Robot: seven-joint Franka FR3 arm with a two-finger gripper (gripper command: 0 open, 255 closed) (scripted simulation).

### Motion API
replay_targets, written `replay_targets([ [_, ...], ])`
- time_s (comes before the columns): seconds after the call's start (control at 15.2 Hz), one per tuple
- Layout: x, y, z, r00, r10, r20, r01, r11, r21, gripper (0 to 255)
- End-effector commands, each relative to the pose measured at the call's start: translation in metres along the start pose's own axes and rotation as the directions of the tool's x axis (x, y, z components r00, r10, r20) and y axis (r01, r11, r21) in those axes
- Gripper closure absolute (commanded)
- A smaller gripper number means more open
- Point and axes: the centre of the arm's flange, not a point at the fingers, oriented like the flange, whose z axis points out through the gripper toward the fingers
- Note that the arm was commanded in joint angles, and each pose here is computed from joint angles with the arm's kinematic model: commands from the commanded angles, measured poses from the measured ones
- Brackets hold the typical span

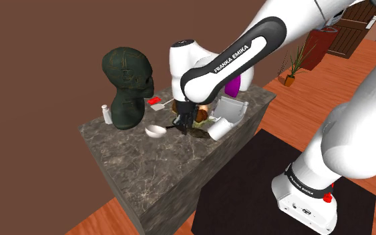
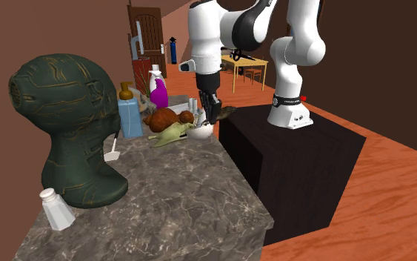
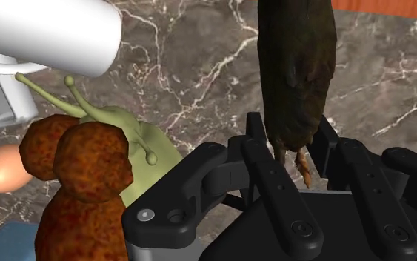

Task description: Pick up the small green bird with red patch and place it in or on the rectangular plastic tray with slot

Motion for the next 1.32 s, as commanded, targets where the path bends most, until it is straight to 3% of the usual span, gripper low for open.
replay_targets([
  [0.0, -0.001, 0.001, -0.01, 1.0, 0.0, 0.0, 0.0, 1.0, 0.0, 255],
  [0.13, -0.001, 0.001, -0.018, 1.0, 0.0, 0.0, 0.0, 1.0, 0.0, 255],
  [1.25, -0.016, 0.225, -0.013, 1.0, 0.0, 0.0, 0.0, 1.0, 0.0, 255],
])
